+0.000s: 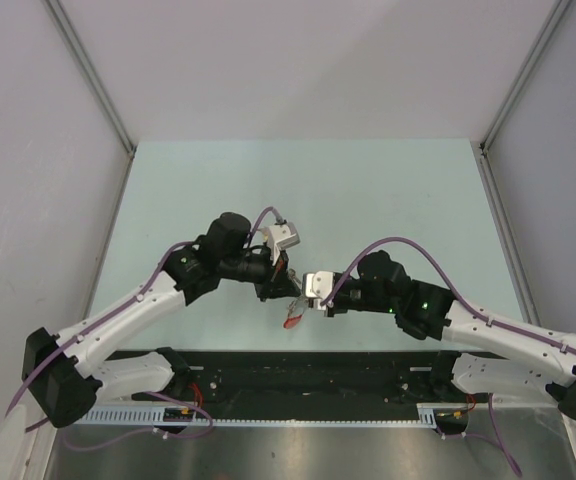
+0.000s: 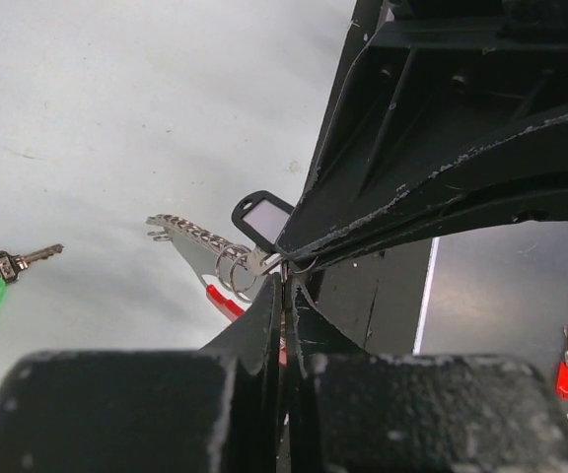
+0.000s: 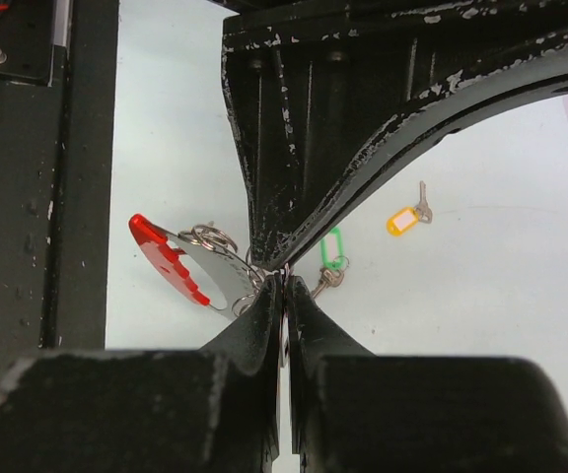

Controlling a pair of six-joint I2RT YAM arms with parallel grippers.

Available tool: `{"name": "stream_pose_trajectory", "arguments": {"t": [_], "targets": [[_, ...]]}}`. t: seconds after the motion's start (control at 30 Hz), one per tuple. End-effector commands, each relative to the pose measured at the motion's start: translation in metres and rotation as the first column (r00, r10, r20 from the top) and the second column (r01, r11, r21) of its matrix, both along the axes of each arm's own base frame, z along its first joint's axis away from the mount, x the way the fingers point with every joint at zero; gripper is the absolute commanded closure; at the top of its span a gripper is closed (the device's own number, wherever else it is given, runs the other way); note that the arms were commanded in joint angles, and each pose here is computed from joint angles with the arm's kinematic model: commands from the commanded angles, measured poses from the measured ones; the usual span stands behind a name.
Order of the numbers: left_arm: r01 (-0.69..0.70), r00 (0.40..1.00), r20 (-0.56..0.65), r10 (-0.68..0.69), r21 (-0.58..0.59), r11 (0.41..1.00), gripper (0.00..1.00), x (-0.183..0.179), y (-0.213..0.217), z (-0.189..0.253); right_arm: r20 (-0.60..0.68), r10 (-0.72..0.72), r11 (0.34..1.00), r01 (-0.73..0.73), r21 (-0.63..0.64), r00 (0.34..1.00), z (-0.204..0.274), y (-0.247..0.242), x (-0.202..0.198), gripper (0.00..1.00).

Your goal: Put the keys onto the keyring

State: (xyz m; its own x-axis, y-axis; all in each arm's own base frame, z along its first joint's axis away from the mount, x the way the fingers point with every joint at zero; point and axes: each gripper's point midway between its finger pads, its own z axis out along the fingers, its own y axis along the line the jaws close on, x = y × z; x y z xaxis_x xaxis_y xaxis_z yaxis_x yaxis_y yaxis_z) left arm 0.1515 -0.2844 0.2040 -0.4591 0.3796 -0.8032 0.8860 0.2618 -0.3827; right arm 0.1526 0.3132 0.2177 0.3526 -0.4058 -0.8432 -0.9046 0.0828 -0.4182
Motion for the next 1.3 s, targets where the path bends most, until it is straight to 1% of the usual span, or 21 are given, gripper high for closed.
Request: {"name": "stream_pose_trajectory", "arguments": {"t": [0.0, 0.1, 0.17, 0.37, 0.5, 0.53, 0.57, 0.63, 0.67, 0.73, 0.8, 0.93, 1.0, 1.1, 1.13, 1.17, 1.2, 1.23, 1.27], "targets": [[-0.015, 0.995, 0.094, 0.019, -0.035, 0.999, 1.0, 0.005, 0.005, 0.023, 0.017, -0.059, 0.994, 0.058, 0.089, 0.998, 0.038, -0.002, 0.007, 1.0], [-0.083, 0.987, 0.13, 0.093, -0.075, 0.994, 1.0, 0.016, 0.016, 0.034, -0.011, -0.094, 0.991, 0.095, 0.099, 0.996, 0.04, -0.009, 0.006, 1.0], [-0.126, 0.977, 0.154, 0.144, -0.123, 0.984, 1.0, 0.021, 0.019, 0.047, -0.021, -0.101, 0.99, 0.103, 0.097, 0.995, 0.037, -0.011, 0.005, 1.0], [-0.207, 0.949, 0.188, 0.252, -0.231, 0.951, 1.0, 0.028, 0.024, 0.068, -0.04, -0.111, 0.988, 0.114, 0.106, 0.993, 0.025, -0.006, 0.001, 1.0], [-0.25, 0.923, 0.205, 0.326, -0.327, 0.912, 1.0, 0.033, 0.027, 0.083, -0.042, -0.106, 0.983, 0.111, 0.148, 0.994, 0.026, 0.002, -0.002, 1.0], [-0.252, 0.92, 0.203, 0.336, -0.351, 0.902, 1.0, 0.031, 0.028, 0.089, -0.041, -0.1, 0.978, 0.106, 0.177, 0.994, 0.03, 0.006, -0.004, 1.0], [-0.252, 0.92, 0.198, 0.339, -0.364, 0.897, 1.0, 0.03, 0.029, 0.086, -0.042, -0.108, 0.976, 0.114, 0.187, 0.993, 0.029, 0.008, -0.003, 1.0], [-0.244, 0.911, 0.202, 0.359, -0.437, 0.866, 1.0, 0.028, 0.028, 0.101, -0.04, -0.108, 0.968, 0.115, 0.224, 0.993, 0.031, 0.012, -0.004, 1.0], [-0.252, 0.91, 0.193, 0.367, -0.444, 0.86, 1.0, 0.029, 0.028, 0.095, -0.038, -0.111, 0.965, 0.117, 0.233, 0.993, 0.031, 0.014, -0.005, 1.0], [-0.261, 0.896, 0.196, 0.397, -0.491, 0.831, 1.0, 0.03, 0.028, 0.104, -0.034, -0.109, 0.958, 0.114, 0.264, 0.993, 0.033, 0.018, -0.006, 1.0], [-0.266, 0.889, 0.197, 0.414, -0.515, 0.815, 1.0, 0.029, 0.027, 0.106, -0.031, -0.103, 0.952, 0.107, 0.288, 0.994, 0.037, 0.022, -0.009, 1.0], [-0.315, 0.863, 0.17, 0.476, -0.556, 0.769, 1.0, 0.036, 0.028, 0.108, -0.031, -0.083, 0.955, 0.089, 0.283, 0.996, 0.034, 0.028, -0.012, 1.0], [-0.317, 0.862, 0.164, 0.48, -0.565, 0.762, 1.0, 0.036, 0.026, 0.105, -0.033, -0.091, 0.955, 0.096, 0.281, 0.995, 0.032, 0.029, -0.011, 1.0], [-0.344, 0.857, 0.153, 0.493, -0.542, 0.767, 1.0, 0.04, 0.027, 0.095, -0.033, -0.152, 0.949, 0.155, 0.275, 0.988, 0.032, 0.021, 0.002, 1.0], [-0.356, 0.848, 0.158, 0.505, -0.536, 0.766, 0.93, 0.042, 0.029, 0.095, -0.038, -0.164, 0.947, 0.168, 0.273, 0.986, 0.032, 0.019, 0.005, 1.0], [-0.397, 0.828, 0.154, 0.538, -0.516, 0.759, 0.64, 0.047, 0.034, 0.09, -0.046, -0.182, 0.946, 0.188, 0.264, 0.982, 0.033, 0.014, 0.01, 1.0], [-0.409, 0.81, 0.17, 0.561, -0.522, 0.749, 0.41, 0.049, 0.04, 0.094, -0.058, -0.217, 0.939, 0.225, 0.26, 0.974, 0.033, 0.008, 0.02, 1.0], [-0.425, 0.794, 0.177, 0.582, -0.522, 0.739, 0.33, 0.051, 0.045, 0.096, -0.062, -0.265, 0.927, 0.272, 0.258, 0.962, 0.034, 0.0, 0.031, 1.0], [-0.468, 0.761, 0.184, 0.622, -0.509, 0.723, 0.27, 0.056, 0.054, 0.094, -0.068, -0.288, 0.922, 0.296, 0.25, 0.955, 0.035, -0.005, 0.037, 1.0]]}}
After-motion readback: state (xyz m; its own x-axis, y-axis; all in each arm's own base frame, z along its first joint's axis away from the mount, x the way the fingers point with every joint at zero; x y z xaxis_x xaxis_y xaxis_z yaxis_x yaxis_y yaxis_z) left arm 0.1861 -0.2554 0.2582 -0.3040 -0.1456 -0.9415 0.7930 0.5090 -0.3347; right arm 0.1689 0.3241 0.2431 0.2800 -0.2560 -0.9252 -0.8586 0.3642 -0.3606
